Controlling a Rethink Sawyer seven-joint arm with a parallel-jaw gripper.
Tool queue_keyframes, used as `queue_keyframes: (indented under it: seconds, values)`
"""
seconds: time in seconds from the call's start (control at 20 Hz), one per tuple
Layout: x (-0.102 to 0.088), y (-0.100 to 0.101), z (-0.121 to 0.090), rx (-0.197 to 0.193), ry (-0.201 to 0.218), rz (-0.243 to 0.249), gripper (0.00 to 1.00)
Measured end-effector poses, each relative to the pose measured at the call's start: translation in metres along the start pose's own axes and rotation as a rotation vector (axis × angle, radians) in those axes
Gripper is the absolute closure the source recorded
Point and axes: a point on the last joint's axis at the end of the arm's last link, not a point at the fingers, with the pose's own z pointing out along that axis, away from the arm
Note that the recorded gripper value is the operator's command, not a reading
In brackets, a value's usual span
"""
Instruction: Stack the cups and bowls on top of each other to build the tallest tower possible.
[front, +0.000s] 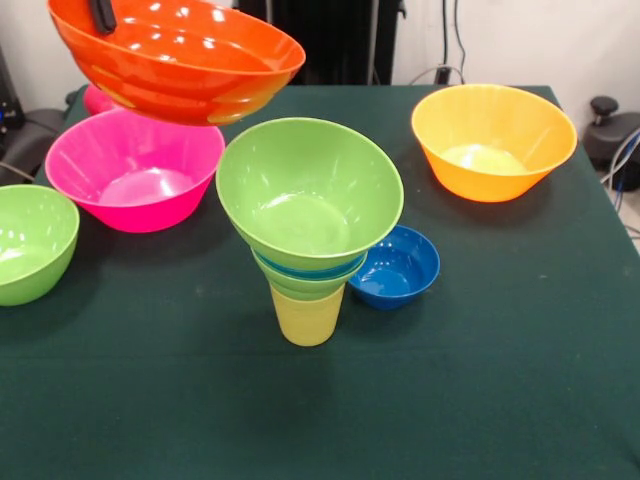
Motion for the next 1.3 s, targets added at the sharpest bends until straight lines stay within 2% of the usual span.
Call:
queue_keyframes:
  seconds: [0.25, 0.45, 0.85, 1.3]
  values:
    - [-0.003, 0.005, 0.004, 0.003, -0.003, 0.010, 1.00]
    - [-0.002, 0.014, 0.010, -0.015, 0.002, 0.024, 1.00]
    - [0.016, 0.040, 0.031, -0.069, 0.043, 0.045, 1.00]
    - [0.031, 0.059, 0.048, -0.084, 0.069, 0.035, 1.00]
